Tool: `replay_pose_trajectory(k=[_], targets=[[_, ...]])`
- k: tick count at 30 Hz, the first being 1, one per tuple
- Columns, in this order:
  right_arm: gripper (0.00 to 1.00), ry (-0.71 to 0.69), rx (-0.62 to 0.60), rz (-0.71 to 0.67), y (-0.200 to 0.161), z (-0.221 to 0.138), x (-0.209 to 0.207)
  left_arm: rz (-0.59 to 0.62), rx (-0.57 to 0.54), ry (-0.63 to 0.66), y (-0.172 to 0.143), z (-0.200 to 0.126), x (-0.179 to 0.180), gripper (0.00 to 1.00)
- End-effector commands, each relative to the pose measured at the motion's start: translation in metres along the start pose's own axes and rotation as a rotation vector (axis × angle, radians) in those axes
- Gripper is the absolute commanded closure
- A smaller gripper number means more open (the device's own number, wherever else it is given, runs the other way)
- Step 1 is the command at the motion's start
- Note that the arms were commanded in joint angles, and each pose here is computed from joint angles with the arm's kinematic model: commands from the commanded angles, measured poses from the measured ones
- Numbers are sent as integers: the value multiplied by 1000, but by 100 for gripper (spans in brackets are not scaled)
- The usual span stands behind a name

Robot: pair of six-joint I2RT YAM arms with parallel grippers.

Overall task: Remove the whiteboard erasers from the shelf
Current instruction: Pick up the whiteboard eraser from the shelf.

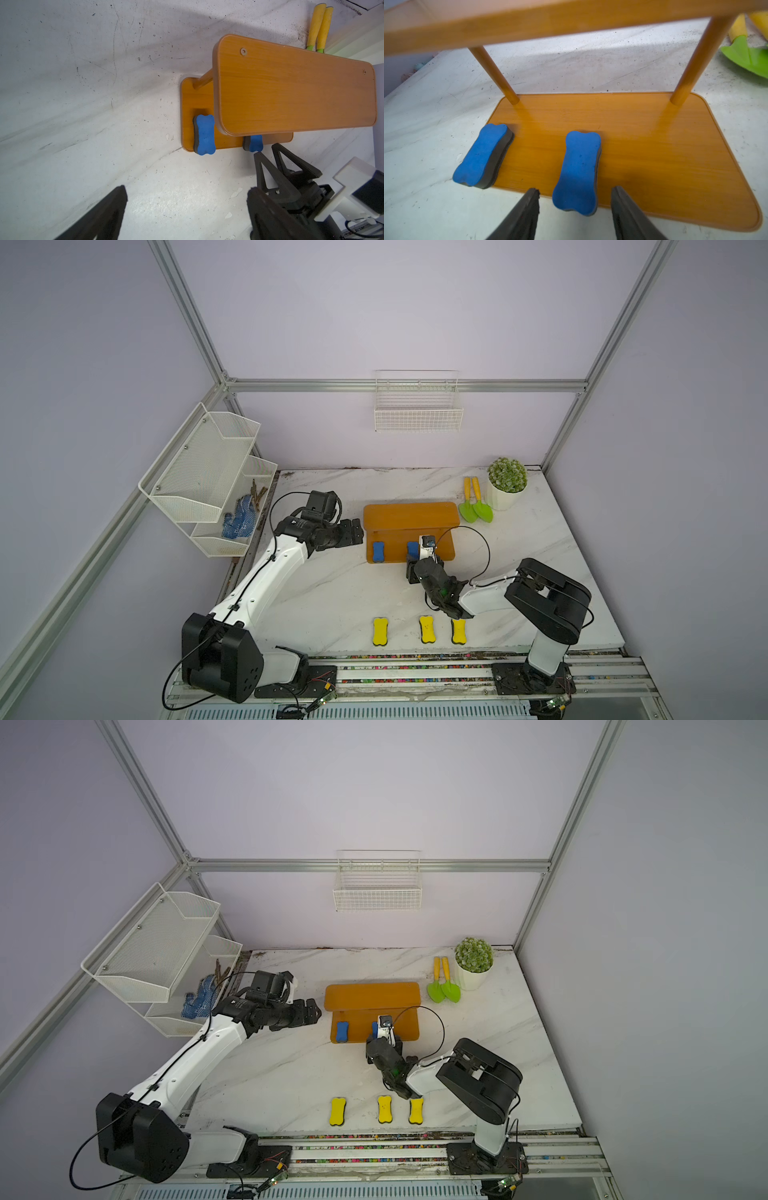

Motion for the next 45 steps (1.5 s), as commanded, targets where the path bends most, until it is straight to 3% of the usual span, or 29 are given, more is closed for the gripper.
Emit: replay_pose_trajectory(k=[1, 33, 45], targets=[[40, -11, -52, 6, 10, 1, 4, 23, -23, -27, 2, -6, -2, 6], [44, -74, -98, -46, -1, 25, 9, 21, -18, -14, 1, -5, 2, 6], [52, -86, -64, -71, -14, 32, 5, 17, -11, -9, 1, -2, 3, 6]])
Point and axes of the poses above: each gripper's point midway between its finger pads, its own z axis out along the fingers, its own x axis along the line the jaws close on, y = z × x, the point moved 2 cm from there along -z, back along the fingers, and after that the axes turned 5 degrees about -z, right-handed, at the moved point
